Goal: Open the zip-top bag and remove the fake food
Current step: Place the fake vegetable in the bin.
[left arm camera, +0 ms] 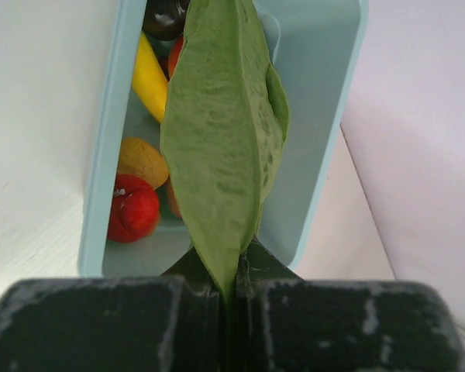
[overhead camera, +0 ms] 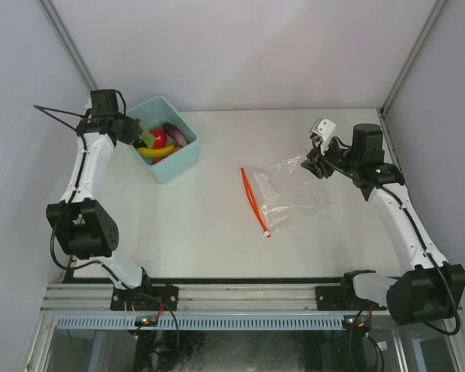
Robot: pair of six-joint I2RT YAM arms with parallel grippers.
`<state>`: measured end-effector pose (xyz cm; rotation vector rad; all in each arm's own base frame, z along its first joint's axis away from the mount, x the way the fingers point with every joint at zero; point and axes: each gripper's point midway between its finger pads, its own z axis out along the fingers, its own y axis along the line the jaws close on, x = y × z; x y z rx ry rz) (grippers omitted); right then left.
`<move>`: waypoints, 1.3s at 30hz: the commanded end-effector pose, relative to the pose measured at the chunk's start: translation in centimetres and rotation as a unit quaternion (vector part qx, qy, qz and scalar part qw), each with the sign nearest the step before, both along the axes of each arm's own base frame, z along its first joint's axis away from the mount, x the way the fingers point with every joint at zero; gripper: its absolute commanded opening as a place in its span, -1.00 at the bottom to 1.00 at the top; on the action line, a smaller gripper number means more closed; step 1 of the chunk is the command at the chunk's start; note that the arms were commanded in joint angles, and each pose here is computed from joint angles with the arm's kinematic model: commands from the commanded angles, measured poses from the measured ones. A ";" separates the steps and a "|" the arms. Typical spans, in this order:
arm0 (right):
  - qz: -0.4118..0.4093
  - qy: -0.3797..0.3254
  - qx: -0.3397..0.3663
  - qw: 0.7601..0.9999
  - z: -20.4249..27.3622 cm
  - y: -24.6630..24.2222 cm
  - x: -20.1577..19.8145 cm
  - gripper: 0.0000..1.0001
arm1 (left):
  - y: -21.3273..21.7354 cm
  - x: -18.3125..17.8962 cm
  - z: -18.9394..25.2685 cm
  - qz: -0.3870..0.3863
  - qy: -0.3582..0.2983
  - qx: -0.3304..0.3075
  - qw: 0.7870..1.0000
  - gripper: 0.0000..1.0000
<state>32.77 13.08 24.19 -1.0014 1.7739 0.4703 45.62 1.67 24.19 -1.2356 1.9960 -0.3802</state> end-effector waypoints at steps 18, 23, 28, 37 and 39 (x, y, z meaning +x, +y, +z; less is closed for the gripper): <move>0.010 -0.014 0.003 1.000 0.5 0.4 0.0 -0.31 | 1.1 6.3 -0.6 0.204 0.034 -0.022 0.978 -0.97; 0.012 -0.011 0.004 1.000 0.3 0.5 0.0 -0.31 | 1.2 7.3 -2.1 0.232 0.050 -0.031 0.971 -0.96; 0.016 -0.009 0.001 1.000 0.1 0.7 0.0 -0.31 | 0.6 8.4 -3.6 0.245 0.058 -0.054 0.966 -0.87; 0.020 -0.006 -0.004 1.000 -0.4 0.9 0.1 -0.30 | -0.9 10.2 -6.1 0.231 0.067 -0.084 0.967 0.26; 0.020 -0.005 -0.005 1.000 -0.4 0.9 0.1 -0.30 | -1.2 10.5 -6.3 0.224 0.067 -0.091 0.968 0.85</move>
